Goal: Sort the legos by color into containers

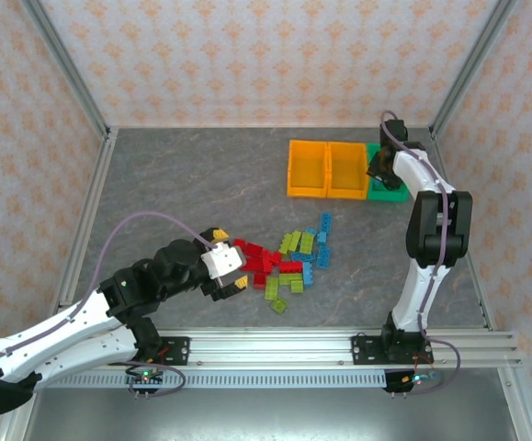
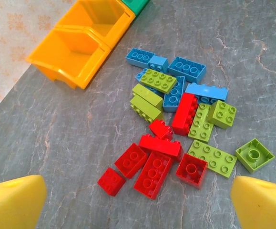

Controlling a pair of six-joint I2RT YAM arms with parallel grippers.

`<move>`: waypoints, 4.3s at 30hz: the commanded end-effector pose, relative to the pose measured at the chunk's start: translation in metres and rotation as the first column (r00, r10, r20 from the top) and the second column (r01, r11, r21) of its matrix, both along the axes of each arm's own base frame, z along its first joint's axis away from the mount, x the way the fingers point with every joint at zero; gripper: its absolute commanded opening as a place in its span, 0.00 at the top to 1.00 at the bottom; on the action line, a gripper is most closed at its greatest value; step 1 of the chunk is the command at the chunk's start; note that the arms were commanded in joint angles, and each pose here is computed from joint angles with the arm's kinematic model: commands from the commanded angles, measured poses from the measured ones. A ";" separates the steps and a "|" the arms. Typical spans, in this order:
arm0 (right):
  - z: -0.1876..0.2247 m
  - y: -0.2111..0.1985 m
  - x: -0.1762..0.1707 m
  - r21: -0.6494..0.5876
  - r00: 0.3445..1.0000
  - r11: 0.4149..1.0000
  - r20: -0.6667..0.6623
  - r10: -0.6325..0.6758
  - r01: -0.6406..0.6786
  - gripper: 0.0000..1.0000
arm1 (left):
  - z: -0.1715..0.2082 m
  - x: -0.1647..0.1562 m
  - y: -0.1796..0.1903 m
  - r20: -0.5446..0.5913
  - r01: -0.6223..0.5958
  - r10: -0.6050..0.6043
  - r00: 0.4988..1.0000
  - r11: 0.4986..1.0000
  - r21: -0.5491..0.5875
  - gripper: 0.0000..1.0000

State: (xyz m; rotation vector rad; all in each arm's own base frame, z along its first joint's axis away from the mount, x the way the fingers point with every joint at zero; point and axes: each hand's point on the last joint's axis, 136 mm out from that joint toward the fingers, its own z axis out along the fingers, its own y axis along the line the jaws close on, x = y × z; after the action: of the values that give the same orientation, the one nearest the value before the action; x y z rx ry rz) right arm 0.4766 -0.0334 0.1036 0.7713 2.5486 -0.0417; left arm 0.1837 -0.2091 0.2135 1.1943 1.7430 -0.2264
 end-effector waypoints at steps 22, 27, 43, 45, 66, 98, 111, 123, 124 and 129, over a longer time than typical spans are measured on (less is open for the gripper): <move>0.039 0.167 -0.231 0.290 0.906 0.867 -0.005 0.424 -0.405 0.30 | -0.012 0.082 -0.041 -0.573 -0.755 0.570 0.588 0.642 -0.136 0.11; 0.040 0.127 -0.251 0.201 0.968 0.948 0.010 0.249 -0.246 0.20 | -0.050 0.100 -0.098 -0.655 -0.778 0.591 0.470 0.629 0.010 0.25; 0.026 0.102 -0.287 0.181 0.981 0.965 0.012 0.192 -0.191 0.14 | -0.144 0.137 -0.166 -0.544 -0.721 0.700 0.463 0.654 0.227 0.49; 0.026 0.104 -0.287 0.189 0.980 0.962 0.014 0.197 -0.196 0.14 | -0.151 0.139 -0.165 -0.527 -0.726 0.718 0.455 0.642 0.247 0.48; 0.042 0.105 -0.287 0.207 0.979 0.957 0.055 0.197 -0.204 0.13 | -0.177 0.139 -0.164 -0.482 -0.697 0.752 0.450 0.633 0.337 0.66; 0.073 0.073 -0.286 0.181 0.964 0.981 0.266 0.015 -0.065 0.10 | -0.014 0.336 -0.269 -0.295 -0.601 0.525 0.799 0.719 -0.349 0.67; 0.073 0.068 -0.288 0.145 0.964 0.987 0.265 0.027 -0.067 0.10 | 0.016 0.344 -0.271 -0.240 -0.564 0.512 0.825 0.713 -0.418 0.33; 0.081 0.105 -0.262 0.196 0.937 0.952 0.306 0.167 -0.234 0.09 | 0.081 0.223 -0.147 -0.448 -0.718 0.563 0.694 0.584 -0.379 0.37; 0.081 0.111 -0.258 0.204 0.933 0.944 0.305 0.190 -0.259 0.09 | 0.079 0.211 -0.132 -0.457 -0.738 0.582 0.673 0.568 -0.364 0.37; 0.074 0.139 -0.242 0.259 0.933 0.909 0.246 0.264 -0.326 0.10 | 0.031 0.157 -0.033 -0.473 -0.881 0.744 0.472 0.418 -0.223 0.39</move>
State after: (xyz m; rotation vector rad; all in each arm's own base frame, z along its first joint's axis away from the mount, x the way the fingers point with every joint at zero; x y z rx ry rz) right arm 0.2202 0.0834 0.1648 0.5436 2.4731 0.3998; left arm 0.3551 -0.2938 0.3069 -0.0039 2.0718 -0.4034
